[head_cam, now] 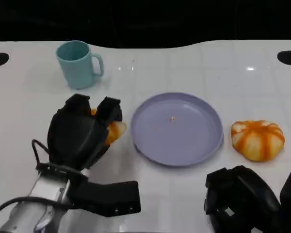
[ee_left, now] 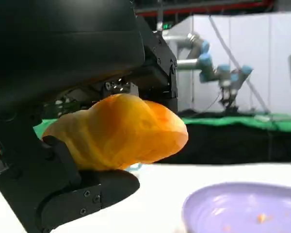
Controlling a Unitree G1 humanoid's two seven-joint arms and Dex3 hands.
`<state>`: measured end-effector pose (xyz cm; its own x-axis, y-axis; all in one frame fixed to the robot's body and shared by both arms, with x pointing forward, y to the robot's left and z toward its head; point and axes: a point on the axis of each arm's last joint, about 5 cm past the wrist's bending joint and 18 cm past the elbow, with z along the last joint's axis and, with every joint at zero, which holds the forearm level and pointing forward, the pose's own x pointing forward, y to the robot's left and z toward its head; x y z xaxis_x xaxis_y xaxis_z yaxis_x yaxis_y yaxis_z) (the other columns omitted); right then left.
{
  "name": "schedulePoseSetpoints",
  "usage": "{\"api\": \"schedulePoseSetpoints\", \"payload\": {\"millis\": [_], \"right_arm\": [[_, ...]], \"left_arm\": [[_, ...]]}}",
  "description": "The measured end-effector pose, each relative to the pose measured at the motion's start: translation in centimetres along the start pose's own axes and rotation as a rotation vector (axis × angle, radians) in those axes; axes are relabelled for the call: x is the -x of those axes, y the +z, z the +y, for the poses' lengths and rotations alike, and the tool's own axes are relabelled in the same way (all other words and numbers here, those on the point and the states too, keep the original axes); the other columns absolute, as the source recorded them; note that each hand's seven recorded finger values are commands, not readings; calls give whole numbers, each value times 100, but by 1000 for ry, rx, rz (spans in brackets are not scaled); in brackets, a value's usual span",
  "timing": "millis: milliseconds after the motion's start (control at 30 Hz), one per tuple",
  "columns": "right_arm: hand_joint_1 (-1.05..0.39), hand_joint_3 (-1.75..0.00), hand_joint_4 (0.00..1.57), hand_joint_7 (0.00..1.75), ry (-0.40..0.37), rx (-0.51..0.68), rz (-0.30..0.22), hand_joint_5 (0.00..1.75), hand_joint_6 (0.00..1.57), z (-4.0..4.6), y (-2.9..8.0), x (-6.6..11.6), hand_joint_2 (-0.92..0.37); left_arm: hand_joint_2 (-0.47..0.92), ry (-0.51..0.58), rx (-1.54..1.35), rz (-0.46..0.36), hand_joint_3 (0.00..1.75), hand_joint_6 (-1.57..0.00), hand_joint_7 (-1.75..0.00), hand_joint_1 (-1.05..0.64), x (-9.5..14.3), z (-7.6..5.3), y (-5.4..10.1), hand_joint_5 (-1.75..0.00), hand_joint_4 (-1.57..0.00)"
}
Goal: Grasp the bread from the table and place it into the plate.
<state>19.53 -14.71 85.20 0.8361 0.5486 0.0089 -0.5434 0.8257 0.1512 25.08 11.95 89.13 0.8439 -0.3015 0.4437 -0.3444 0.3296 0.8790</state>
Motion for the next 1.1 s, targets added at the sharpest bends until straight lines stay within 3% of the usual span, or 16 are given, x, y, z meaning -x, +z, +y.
{"api": "schedulePoseSetpoints", "payload": {"millis": [133,467,900,1100], "right_arm": [[-105,-132,154,101,1,3,-2,129,157,-1,-12,4,-10],[-105,-135,154,100,10,15,3,129,157,0,-17,7,-5],[-105,-134,155,101,9,5,4,129,157,10,-28,38,-6],[-105,-134,156,99,11,3,2,128,157,10,-25,39,-6]], "left_arm": [[21,23,28,-47,143,-71,-175,-33,-103,64,29,-175,-98],[18,11,201,-140,145,-77,-175,-31,-336,87,238,-175,-102],[15,-89,267,-204,156,-84,-175,-33,-626,-163,675,-175,-110],[18,-139,236,-223,152,-82,-175,-32,-689,-280,797,-175,-112]]}}
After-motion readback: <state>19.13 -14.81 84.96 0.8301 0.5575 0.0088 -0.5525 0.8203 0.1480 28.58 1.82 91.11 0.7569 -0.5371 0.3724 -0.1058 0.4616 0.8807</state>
